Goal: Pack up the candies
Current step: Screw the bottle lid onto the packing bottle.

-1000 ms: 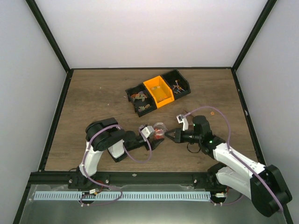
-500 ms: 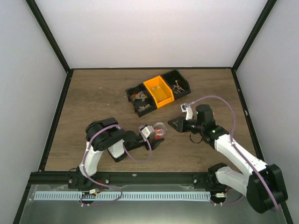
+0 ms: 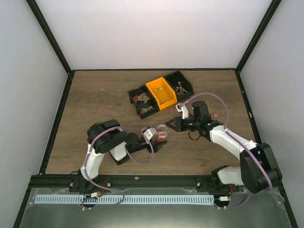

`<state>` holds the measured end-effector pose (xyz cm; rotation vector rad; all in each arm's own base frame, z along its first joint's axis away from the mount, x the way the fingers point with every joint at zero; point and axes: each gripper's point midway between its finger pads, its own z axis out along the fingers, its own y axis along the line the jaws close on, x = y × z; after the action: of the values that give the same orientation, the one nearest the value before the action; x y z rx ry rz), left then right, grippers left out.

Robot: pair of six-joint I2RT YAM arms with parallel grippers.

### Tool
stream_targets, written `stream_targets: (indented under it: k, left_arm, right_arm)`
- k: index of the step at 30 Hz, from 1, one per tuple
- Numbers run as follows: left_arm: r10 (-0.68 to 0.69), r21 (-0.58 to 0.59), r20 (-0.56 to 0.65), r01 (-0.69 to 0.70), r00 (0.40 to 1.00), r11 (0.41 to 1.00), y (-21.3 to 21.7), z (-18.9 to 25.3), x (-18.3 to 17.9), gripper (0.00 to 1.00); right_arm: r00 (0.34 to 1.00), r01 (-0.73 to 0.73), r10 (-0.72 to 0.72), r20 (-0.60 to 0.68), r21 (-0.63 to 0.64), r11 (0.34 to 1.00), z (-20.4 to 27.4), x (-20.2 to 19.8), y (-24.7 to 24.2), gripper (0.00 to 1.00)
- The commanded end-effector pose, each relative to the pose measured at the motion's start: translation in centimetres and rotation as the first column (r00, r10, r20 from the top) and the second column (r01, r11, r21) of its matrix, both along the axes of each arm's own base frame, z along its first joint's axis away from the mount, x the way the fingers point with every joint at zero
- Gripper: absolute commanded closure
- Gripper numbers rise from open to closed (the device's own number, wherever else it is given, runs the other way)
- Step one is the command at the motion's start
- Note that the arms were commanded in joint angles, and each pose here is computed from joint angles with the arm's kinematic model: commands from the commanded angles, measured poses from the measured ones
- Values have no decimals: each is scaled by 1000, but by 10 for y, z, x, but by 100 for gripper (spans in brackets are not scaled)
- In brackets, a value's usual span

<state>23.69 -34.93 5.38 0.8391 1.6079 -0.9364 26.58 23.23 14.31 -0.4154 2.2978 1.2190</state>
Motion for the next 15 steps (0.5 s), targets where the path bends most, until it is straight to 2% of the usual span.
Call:
stream_targets:
  k: [1,15]
  left_arm:
    - [8,-23,-28,-9,1000,1000,8,-8,-3,26]
    - [3,-25,-33,-4,999,1000,8,-8,-3,26]
  right_arm:
    - [995,-73,69,78,60,995,24,4,13,88]
    - [992,-118,115,48,55,992,11,-7,28,88]
